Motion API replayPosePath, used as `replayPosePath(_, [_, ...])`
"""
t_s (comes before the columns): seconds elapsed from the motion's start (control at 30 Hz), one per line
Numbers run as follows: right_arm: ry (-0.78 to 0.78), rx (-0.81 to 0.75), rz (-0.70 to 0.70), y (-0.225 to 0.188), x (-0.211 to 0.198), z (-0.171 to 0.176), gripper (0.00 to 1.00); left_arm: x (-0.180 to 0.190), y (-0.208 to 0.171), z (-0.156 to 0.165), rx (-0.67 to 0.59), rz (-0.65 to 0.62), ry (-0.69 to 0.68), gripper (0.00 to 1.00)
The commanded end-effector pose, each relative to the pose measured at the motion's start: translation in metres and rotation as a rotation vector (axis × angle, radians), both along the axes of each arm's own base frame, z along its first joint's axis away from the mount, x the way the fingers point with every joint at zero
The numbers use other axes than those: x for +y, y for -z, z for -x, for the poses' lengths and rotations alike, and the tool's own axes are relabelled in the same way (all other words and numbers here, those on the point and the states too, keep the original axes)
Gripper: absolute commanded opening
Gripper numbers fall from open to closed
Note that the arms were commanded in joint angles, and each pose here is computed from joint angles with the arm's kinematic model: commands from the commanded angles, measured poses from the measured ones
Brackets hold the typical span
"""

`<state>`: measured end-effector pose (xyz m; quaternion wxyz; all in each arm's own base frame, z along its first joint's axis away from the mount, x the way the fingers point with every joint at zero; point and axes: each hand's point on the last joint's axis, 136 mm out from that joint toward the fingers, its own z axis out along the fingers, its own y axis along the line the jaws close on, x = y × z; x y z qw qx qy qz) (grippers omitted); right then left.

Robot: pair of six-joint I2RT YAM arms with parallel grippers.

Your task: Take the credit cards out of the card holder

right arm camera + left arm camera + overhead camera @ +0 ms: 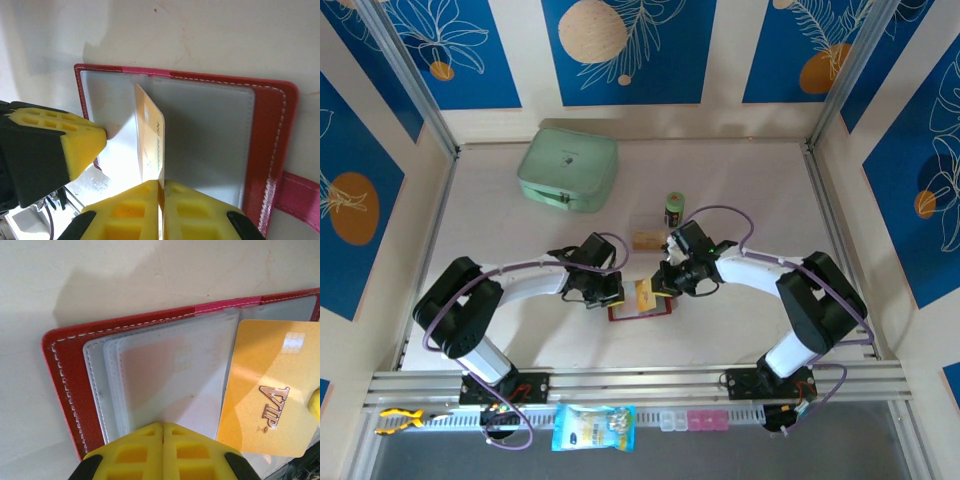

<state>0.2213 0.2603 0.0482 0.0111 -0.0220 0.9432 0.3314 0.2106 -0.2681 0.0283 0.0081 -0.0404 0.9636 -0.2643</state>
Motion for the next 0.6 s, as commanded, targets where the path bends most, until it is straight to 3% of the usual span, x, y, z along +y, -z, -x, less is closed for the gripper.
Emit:
replayPosePath(0.0, [-0.021,-0.012,0.036,-0.005,-0.006,0.002,0.09,0.010,0.008,0.010,0.023,-0.048,0.013,0.03])
replayPosePath(0.37, [-0.060,-0.020,0.066,-0.005,0.006,0.003,0.10,0.009,0.007,0.009,0.020,-0.045,0.015,0.03])
replayPosePath(0.57, [-0.069,-0.004,0.069,-0.004,0.013,0.005,0.15,0.008,0.007,0.009,0.019,-0.041,0.014,0.03])
